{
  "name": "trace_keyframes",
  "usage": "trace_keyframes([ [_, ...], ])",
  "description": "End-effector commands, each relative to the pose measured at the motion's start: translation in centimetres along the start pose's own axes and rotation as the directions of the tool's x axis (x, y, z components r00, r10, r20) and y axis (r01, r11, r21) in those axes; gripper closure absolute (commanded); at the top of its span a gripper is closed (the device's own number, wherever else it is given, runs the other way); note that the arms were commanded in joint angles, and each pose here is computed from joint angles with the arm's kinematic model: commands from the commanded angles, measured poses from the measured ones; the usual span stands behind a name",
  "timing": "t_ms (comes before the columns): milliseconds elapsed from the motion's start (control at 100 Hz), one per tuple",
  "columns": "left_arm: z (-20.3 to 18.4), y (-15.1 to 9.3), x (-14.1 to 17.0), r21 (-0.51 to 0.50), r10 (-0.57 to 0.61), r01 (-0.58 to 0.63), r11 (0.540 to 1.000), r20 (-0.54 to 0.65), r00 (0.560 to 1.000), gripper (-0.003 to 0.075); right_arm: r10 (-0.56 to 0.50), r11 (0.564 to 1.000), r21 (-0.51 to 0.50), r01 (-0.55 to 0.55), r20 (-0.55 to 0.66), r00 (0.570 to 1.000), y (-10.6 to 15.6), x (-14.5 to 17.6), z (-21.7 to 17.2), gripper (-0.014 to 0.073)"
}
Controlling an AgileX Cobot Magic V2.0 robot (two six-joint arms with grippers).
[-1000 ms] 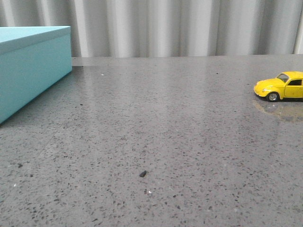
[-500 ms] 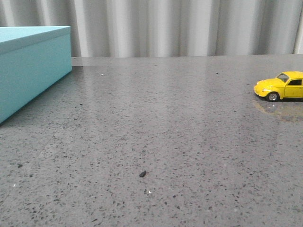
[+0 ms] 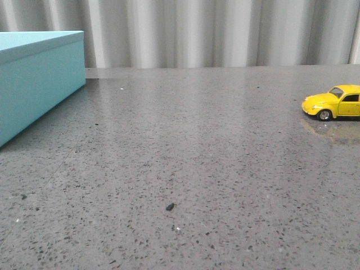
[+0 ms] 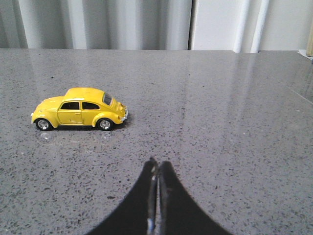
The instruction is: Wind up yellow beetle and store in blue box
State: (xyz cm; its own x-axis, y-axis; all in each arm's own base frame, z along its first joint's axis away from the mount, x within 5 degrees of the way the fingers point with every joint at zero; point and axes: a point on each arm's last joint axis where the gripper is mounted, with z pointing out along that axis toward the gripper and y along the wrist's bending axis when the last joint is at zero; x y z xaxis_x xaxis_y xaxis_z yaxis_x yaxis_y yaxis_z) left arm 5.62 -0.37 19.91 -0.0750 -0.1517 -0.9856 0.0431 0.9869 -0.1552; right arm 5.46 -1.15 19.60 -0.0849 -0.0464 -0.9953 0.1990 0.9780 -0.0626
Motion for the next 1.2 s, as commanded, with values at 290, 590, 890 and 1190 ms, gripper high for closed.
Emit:
trace_keyframes([
  [290,0.1,0.0,-1.5,0.000,0.005,-0.005,1.000,0.162,0.987,0.0741,0.000,1.000,0.001,0.000,0.052,0.999,-0.1,-1.4,-0.3,0.0656],
  [590,0.1,-0.8,-6.2,0.010,0.002,-0.004,1.000,0.202,0.979,0.0741,0.023,1.000,-0.007,-0.023,-0.024,0.999,-0.4,-6.4,0.2,0.0656],
  [890,1.3,-1.3,-9.6,0.008,0.002,-0.004,1.000,0.199,0.980,0.0741,0.021,1.000,-0.014,-0.023,-0.164,0.986,-0.6,-10.4,2.1,0.0656],
  [1190,1.5,-1.3,-9.6,0.006,0.002,-0.004,1.000,0.189,0.982,0.0741,0.057,0.998,-0.022,-0.061,-0.138,0.989,-0.5,-10.9,2.1,0.0656],
])
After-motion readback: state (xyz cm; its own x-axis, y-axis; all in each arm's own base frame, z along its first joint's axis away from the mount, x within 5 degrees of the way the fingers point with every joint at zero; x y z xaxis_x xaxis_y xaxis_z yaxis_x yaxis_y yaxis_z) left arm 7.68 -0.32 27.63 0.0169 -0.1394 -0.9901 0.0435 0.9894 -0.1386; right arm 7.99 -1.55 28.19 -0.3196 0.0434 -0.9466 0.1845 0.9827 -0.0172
